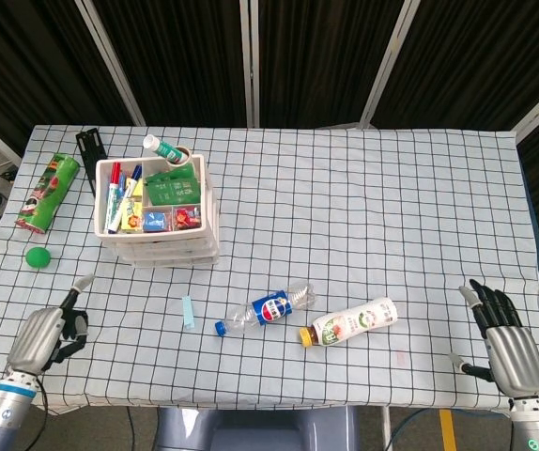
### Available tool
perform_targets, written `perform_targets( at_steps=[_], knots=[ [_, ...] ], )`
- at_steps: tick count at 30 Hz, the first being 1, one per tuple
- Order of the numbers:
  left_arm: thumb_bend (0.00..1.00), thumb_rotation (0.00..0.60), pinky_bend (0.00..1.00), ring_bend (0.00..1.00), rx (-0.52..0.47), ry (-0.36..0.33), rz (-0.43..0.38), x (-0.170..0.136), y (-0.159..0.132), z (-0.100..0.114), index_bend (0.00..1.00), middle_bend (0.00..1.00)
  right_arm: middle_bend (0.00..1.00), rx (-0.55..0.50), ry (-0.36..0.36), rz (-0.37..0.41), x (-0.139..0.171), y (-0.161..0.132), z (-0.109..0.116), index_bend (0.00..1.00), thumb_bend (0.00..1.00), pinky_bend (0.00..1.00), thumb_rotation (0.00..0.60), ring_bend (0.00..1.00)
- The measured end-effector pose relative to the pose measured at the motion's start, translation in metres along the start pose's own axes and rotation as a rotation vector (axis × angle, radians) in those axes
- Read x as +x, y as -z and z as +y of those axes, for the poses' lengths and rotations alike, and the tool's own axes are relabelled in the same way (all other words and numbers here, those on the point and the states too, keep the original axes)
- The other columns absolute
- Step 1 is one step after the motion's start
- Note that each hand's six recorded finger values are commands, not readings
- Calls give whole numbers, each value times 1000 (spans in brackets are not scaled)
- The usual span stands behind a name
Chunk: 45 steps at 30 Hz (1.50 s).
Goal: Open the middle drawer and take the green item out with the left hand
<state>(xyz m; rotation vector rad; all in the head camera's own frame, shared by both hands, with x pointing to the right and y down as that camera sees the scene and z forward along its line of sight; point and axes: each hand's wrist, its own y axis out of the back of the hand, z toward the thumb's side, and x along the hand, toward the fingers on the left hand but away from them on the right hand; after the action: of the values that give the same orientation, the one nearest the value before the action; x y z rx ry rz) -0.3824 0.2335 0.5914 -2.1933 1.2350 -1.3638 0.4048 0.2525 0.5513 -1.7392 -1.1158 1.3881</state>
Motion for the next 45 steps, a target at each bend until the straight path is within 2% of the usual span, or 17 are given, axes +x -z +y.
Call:
perform_targets(
  at_steps=[4,7,13,21,45],
  knots=[
    [929,600,692,691,-184,113,16,19,-7,-17,24,760,0,-3,2,0,0,0,1,0,39,0,600,0],
    [974,600,695,692,-285,171,33,35,-12,-26,35,762,0,-5,1,-4,0,1,2,0,39,0,600,0],
    [1000,600,695,692,-372,232,44,63,-22,-37,41,762,0,-3,-6,-12,-2,3,0,0,40,0,600,0],
    [1000,600,695,692,-416,242,22,78,-32,-45,39,762,0,-9,-5,-7,-1,2,1,0,39,0,600,0],
    [1000,600,695,692,-426,235,6,104,-56,-50,36,762,0,-10,-4,-11,-2,3,1,0,40,0,600,0]
  ],
)
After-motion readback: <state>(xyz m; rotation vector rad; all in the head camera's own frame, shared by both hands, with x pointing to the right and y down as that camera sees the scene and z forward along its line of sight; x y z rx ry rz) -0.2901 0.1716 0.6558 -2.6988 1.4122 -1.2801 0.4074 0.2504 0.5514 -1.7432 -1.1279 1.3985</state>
